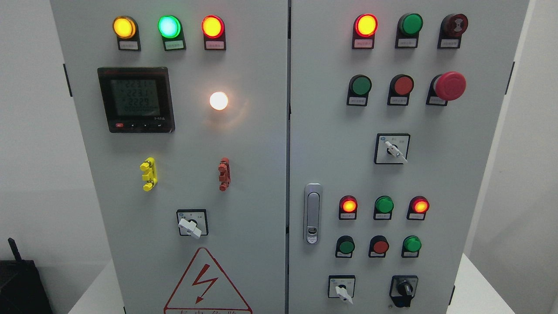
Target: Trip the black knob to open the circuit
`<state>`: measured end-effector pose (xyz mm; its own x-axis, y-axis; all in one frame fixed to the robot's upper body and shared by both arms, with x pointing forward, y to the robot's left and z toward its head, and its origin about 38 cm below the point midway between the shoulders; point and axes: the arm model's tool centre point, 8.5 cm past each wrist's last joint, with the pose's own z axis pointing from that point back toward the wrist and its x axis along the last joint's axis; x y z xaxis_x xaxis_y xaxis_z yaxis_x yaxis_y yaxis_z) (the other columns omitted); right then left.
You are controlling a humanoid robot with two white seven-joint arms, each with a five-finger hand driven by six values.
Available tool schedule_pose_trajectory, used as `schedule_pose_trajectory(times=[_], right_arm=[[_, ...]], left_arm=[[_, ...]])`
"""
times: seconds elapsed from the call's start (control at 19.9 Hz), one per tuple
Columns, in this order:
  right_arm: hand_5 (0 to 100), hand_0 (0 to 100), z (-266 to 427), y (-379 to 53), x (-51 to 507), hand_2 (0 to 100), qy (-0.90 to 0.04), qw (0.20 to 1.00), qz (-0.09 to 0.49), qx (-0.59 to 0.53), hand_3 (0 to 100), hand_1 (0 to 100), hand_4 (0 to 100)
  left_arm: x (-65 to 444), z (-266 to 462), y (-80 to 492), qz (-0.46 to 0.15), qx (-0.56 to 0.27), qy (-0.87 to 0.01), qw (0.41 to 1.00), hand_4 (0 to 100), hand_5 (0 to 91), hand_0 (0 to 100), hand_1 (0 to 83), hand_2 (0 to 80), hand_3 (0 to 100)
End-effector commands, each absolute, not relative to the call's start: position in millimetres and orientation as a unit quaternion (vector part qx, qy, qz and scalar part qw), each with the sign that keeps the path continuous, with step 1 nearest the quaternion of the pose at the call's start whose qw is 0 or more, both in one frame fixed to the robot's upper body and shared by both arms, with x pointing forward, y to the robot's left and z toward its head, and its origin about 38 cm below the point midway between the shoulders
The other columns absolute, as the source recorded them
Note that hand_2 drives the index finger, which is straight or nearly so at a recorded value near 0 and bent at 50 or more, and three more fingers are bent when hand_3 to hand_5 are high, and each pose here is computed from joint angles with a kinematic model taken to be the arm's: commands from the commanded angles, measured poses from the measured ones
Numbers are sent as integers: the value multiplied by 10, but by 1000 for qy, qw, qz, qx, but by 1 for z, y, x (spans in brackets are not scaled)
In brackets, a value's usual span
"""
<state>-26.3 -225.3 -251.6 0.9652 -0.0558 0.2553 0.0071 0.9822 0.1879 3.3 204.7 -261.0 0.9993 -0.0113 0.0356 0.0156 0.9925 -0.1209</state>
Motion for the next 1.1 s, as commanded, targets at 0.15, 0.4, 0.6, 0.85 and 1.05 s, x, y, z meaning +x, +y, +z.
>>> schedule_pose_trajectory(times=[0.15, 0.4, 0.6, 0.85, 1.05], right_arm=[[0, 0, -209, -238, 70, 0, -322, 944, 11, 78, 287, 281, 84], [0, 0, -189, -243, 99, 0, -408, 911, 20, 61, 321, 268, 146], [0, 0, -163, -242, 130, 0, -464, 884, 21, 55, 341, 256, 180], [30, 0, -126, -249, 167, 0, -531, 847, 14, 28, 368, 256, 218], [76, 0, -88, -258, 195, 0, -584, 811, 26, 17, 395, 258, 255]], left_arm=[[13, -262, 205, -8, -60, -31, 998, 0, 0, 120, 389, 0, 0], [12, -262, 205, -8, -60, -30, 998, 0, 0, 120, 389, 0, 0], [12, -262, 205, -8, -60, -30, 998, 0, 0, 120, 389, 0, 0], [12, -262, 205, -8, -60, -30, 998, 0, 0, 120, 389, 0, 0], [12, -262, 205, -8, -60, -30, 998, 0, 0, 120, 389, 0, 0]])
